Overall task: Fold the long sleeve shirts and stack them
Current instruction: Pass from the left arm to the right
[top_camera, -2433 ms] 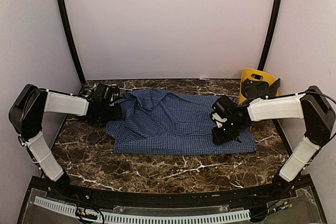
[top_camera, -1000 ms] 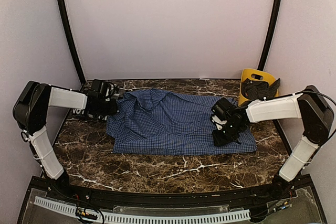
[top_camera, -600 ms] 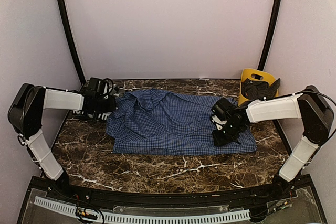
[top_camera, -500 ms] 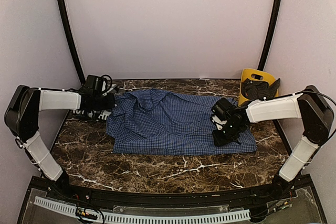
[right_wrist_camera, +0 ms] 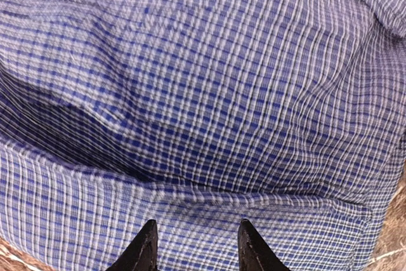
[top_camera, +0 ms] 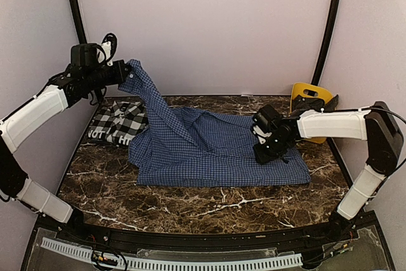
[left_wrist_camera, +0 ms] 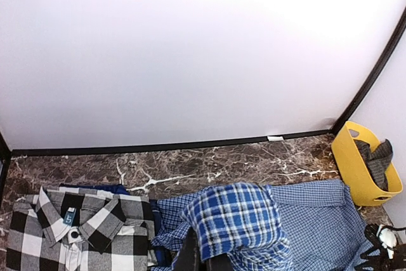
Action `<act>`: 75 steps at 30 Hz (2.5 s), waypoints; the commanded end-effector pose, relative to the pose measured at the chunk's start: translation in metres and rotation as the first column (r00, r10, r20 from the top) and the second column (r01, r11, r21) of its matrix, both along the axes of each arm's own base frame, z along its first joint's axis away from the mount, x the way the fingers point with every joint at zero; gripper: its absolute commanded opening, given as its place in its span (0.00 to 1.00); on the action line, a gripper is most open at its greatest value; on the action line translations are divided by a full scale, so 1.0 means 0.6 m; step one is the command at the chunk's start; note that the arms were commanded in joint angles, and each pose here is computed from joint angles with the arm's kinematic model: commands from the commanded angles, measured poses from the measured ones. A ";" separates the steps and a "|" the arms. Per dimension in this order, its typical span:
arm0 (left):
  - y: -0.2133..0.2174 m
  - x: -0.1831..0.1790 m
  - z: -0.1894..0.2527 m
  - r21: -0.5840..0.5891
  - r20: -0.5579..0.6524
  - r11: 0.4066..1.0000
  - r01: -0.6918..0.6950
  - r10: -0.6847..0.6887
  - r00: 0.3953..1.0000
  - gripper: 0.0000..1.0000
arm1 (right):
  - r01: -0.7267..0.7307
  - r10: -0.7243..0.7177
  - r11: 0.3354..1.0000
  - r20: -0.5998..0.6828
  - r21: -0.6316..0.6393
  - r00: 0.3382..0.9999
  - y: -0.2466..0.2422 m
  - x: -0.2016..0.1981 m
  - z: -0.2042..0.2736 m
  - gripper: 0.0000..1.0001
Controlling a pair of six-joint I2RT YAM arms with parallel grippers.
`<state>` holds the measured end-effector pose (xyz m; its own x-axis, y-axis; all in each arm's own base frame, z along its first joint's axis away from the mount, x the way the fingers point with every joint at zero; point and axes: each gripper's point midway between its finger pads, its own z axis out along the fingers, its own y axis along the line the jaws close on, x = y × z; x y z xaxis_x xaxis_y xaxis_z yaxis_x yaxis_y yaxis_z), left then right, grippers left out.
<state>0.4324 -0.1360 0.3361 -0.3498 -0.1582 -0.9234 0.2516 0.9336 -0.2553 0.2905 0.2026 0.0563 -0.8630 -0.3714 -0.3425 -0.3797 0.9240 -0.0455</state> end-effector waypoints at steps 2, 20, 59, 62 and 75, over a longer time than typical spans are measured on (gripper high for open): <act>-0.044 0.008 0.020 -0.065 -0.081 0.991 0.121 -0.126 0.989 0.00 | -0.023 0.017 0.997 0.090 0.072 0.996 0.023 0.034 0.064 0.41; -0.136 0.000 0.018 -0.214 -0.137 0.954 0.209 -0.242 0.961 0.00 | -0.098 0.071 0.965 0.115 0.243 0.991 0.076 0.037 0.095 0.42; -0.266 -0.212 -0.104 -0.682 -0.228 0.700 0.212 -0.479 0.848 0.00 | -0.452 0.281 0.627 0.358 0.634 0.891 0.323 -0.091 0.297 0.62; -0.269 -0.210 -0.104 -0.735 -0.222 0.652 0.184 -0.489 0.844 0.00 | -0.505 0.303 0.596 0.407 0.624 0.861 0.356 -0.110 0.310 0.61; -0.306 -0.207 -0.110 -0.867 -0.276 0.494 0.070 -0.592 0.758 0.00 | -0.651 0.383 0.702 0.618 0.289 0.687 0.439 -0.089 0.317 0.65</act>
